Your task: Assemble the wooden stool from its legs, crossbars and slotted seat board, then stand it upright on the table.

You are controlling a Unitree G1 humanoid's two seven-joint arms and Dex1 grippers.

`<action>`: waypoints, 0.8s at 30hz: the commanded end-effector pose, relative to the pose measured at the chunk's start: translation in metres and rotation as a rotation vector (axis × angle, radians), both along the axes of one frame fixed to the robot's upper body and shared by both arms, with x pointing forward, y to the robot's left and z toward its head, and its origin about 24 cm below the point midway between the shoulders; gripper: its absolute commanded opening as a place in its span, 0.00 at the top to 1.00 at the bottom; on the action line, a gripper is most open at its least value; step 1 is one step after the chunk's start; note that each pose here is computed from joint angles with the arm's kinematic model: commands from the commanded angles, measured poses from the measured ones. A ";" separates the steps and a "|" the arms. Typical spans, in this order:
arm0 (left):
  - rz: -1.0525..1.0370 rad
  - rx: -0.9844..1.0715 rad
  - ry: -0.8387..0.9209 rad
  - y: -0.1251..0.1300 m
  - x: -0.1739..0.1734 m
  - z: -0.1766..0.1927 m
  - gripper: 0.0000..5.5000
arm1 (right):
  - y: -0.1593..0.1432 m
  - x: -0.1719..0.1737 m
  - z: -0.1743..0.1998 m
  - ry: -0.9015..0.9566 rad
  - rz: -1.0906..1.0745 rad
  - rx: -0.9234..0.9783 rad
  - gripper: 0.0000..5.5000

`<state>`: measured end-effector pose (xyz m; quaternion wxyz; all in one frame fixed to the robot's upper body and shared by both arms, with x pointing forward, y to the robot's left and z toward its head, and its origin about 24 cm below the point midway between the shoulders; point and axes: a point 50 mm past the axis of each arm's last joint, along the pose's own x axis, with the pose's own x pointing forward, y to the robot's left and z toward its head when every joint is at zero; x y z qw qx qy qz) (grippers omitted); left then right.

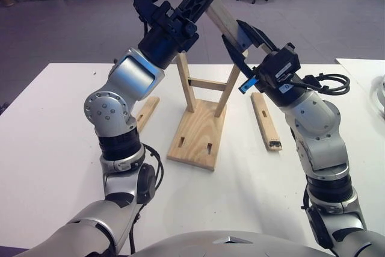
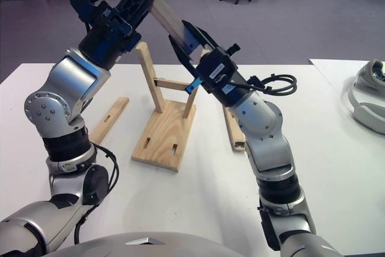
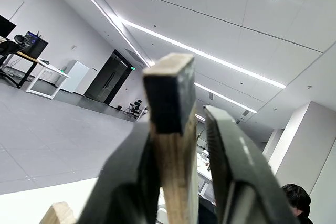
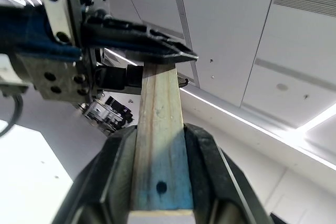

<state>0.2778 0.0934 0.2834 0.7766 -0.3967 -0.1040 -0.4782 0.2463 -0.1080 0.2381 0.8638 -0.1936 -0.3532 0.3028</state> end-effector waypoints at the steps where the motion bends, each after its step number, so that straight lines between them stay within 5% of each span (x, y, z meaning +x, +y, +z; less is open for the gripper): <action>1: 0.008 0.025 0.004 0.003 0.002 -0.004 0.90 | -0.001 -0.005 0.002 0.027 0.036 0.017 0.76; 3: 0.018 0.035 0.005 0.005 0.004 -0.007 0.91 | 0.001 -0.006 0.000 0.050 0.057 0.009 0.76; 6: 0.059 0.047 -0.003 0.012 0.005 -0.011 0.93 | 0.003 -0.005 -0.007 0.095 0.066 -0.011 0.61; 11: 0.441 0.324 0.020 0.082 0.022 -0.062 0.93 | -0.022 0.002 -0.043 0.257 -0.078 0.020 0.46; 16: 0.701 0.537 0.199 0.146 0.030 -0.154 0.93 | -0.075 0.013 -0.120 0.501 -0.375 0.035 0.46; 24: 0.752 0.575 0.266 0.167 0.032 -0.198 0.93 | -0.110 0.018 -0.184 0.651 -0.572 -0.023 0.46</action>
